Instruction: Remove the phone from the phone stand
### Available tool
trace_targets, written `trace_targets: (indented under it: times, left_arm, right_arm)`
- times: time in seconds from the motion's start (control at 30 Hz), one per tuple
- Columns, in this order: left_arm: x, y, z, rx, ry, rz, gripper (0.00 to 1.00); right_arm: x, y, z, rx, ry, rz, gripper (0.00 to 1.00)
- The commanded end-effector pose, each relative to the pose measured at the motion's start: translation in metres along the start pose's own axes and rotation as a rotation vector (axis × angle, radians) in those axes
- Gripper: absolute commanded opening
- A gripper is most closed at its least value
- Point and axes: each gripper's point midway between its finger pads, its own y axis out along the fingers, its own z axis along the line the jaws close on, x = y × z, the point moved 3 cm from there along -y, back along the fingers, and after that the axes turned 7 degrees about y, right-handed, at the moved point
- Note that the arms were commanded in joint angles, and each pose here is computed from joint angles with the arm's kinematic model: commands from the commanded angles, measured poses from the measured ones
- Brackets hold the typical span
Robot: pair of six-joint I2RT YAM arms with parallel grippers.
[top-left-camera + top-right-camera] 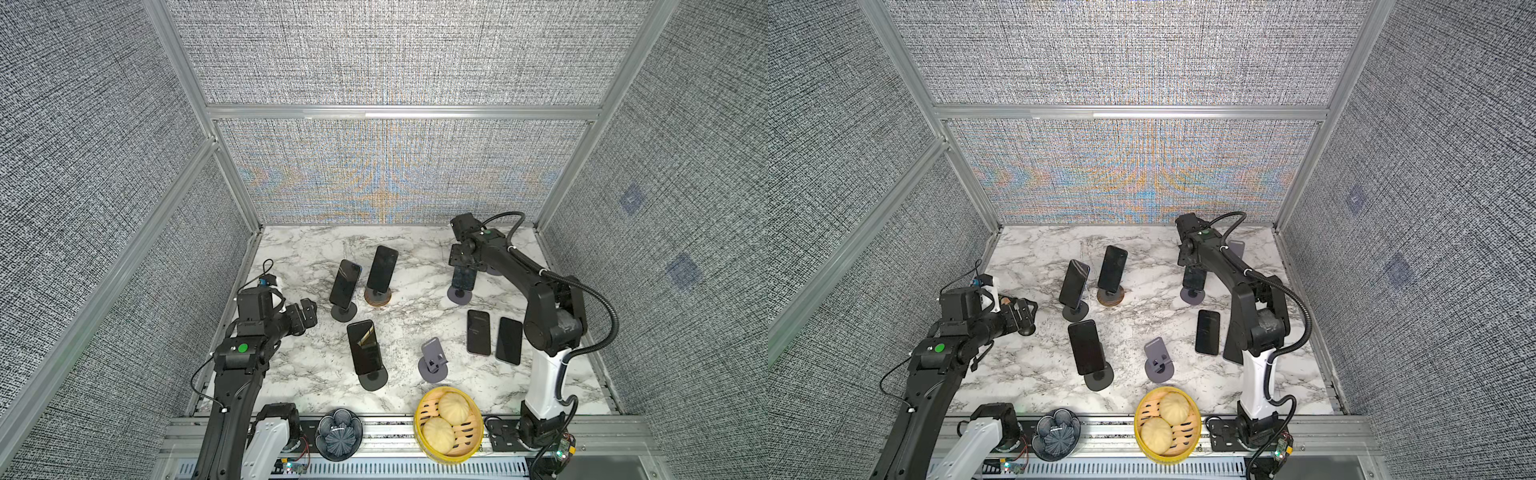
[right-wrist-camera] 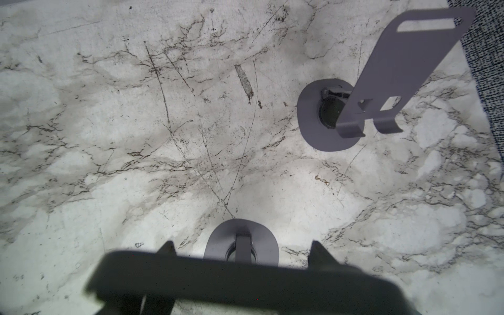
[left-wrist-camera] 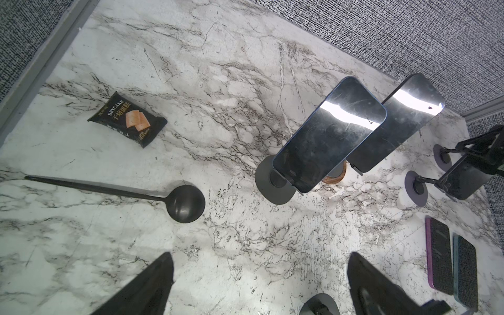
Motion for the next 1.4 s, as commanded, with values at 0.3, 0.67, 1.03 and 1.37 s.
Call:
trace_targets:
  times: [0.3,0.67,1.03,1.37]
  left_arm:
    - [0.004,0.001,0.001,0.008,0.006,-0.020,1.00]
    - [0.004,0.001,0.001,0.007,0.006,-0.020,1.00]
    - [0.004,0.001,0.001,0.009,0.008,-0.020,1.00]
    - [0.004,0.002,0.002,0.014,0.008,-0.017,1.00]
  right_arm:
    - [0.022,-0.034,-0.003,0.028,-0.023,-0.066,0.70]
    - [0.028,-0.094,0.008,0.164,-0.089,-0.109,0.68]
    - [-0.014,-0.139,0.032,0.273,-0.228,-0.057,0.67]
    - [-0.069,-0.136,0.037,0.340,-0.286,0.080,0.67]
